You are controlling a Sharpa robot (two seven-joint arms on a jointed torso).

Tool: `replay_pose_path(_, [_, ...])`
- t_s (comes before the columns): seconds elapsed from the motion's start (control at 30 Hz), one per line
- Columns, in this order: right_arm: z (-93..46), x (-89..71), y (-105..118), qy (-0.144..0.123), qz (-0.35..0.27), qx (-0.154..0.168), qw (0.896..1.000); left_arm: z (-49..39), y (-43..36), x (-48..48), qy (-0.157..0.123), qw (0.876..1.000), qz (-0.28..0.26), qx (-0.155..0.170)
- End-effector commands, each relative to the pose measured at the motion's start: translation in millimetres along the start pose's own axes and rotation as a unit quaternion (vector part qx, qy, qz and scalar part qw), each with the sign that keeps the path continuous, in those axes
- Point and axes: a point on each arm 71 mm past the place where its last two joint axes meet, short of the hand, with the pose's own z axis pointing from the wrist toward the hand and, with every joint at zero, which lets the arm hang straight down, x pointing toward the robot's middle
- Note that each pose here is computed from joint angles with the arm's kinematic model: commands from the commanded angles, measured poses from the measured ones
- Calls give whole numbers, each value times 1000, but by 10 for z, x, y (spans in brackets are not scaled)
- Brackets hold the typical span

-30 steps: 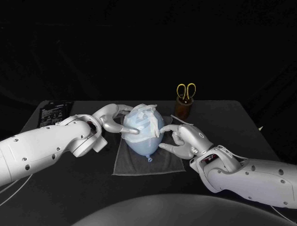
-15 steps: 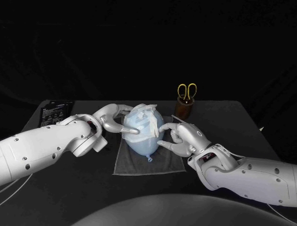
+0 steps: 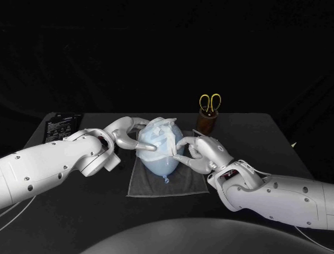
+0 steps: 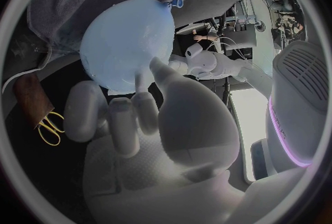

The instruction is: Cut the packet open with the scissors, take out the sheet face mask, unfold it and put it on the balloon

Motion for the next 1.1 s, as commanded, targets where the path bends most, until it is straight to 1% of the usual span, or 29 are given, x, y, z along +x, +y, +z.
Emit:
replay_pose_path(0.03, [19,-50,27,-36,-4,-11,999,-3,-3,58,20,1000,-3,-2])
replay_pose_path(0.33, [68,-75,39,-41,-6,-16,999,-7,-3,57,20,1000,-3,-3])
replay_pose_path(0.67, [91,-115,91,-45,-5,-32,998,-6,-3,57,20,1000,-3,-4])
replay_pose_path(0.87, [70,-227,114,-49,-4,-34,998,-4,1,54,20,1000,-3,-5])
replay_pose_path(1.1, [-9,-350,134,-50,0,-28,998,-1,7,48,18,1000,-2,-6])
